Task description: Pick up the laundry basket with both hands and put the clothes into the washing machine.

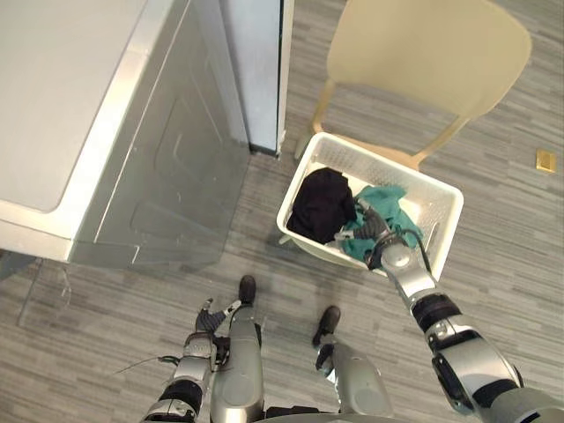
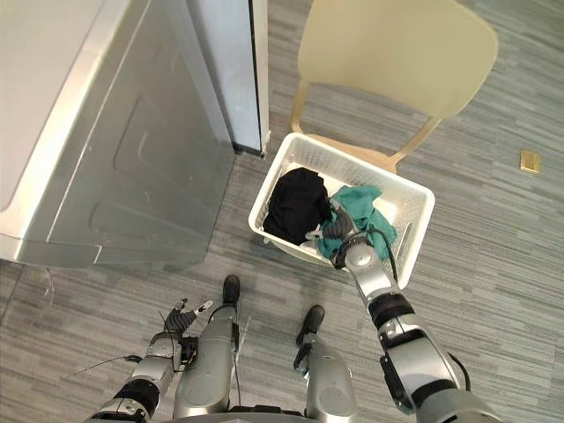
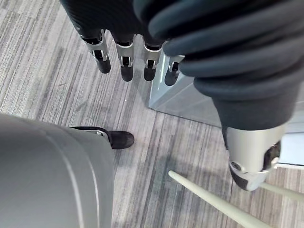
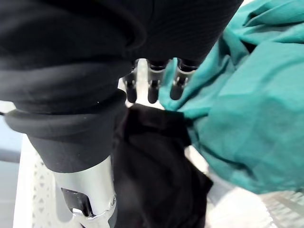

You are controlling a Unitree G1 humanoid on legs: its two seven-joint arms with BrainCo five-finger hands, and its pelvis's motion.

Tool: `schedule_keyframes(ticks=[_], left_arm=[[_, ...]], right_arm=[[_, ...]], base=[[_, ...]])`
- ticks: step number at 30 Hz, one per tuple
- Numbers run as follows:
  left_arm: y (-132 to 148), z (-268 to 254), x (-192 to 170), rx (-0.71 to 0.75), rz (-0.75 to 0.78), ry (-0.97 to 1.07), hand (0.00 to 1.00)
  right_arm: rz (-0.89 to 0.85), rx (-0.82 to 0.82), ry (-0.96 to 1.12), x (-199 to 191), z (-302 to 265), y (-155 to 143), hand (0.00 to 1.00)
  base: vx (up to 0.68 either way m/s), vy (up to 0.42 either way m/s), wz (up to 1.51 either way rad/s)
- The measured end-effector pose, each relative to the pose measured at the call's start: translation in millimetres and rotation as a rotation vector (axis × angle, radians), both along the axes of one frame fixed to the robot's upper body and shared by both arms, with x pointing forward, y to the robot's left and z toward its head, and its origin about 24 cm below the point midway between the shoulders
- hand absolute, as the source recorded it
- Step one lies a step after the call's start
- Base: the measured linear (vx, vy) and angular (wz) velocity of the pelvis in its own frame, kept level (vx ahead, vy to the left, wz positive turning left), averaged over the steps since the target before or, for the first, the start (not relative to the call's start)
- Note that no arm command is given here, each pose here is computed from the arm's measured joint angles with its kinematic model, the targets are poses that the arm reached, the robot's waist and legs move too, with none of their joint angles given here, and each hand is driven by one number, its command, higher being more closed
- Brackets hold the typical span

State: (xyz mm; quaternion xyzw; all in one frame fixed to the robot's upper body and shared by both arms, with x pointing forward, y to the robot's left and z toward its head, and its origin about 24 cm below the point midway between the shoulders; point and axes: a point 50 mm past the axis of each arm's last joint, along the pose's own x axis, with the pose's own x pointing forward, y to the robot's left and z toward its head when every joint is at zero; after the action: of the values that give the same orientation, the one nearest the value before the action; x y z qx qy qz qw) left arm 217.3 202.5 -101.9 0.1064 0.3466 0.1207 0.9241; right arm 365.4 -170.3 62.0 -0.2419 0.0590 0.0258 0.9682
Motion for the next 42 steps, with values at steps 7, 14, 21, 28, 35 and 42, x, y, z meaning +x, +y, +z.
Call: schedule_keyframes(ticks=[7, 14, 21, 28, 35, 42], left_arm=[[-2.5, 8.3, 12.8, -0.033, 0.06, -0.06, 0.0], [-22.3, 18.9, 31.1, -0.133, 0.118, -0.128, 0.0], [-45.4, 43.7, 56.4, -0.188, 0.11, -0.245, 0.0], [-60.0, 50.0, 61.2, -0.239, 0.105, -0.271, 0.0], [-59.9, 45.2, 57.6, -0.237, 0.11, -0.244, 0.0], [-48.3, 28.3, 42.1, -0.209, 0.136, -0.161, 0.0]], right_arm=[[-0.171, -0.012, -0.057, 27.8, 40.6, -28.4, 0.0], [-0.36, 0.079, -0.095, 29.0, 50.5, -52.6, 0.0], [-0.395, 0.105, -0.264, 29.6, 82.4, -57.2, 0.0], [-0.404, 0.208, -0.298, 27.2, 76.7, -46.0, 1.0], [-0.433, 0.276, -0.13, 11.9, 24.4, -42.0, 1.0], [-0.538, 0.397, 0.096, -24.2, -44.1, -48.0, 1.0]], base=[[0.01, -0.008, 0.23], [0.04, -0.005, 0.41], [-0.02, -0.049, 0.45], [-0.01, -0.046, 0.22], [-0.01, -0.02, 0.03], [-0.03, -0.009, -0.15]])
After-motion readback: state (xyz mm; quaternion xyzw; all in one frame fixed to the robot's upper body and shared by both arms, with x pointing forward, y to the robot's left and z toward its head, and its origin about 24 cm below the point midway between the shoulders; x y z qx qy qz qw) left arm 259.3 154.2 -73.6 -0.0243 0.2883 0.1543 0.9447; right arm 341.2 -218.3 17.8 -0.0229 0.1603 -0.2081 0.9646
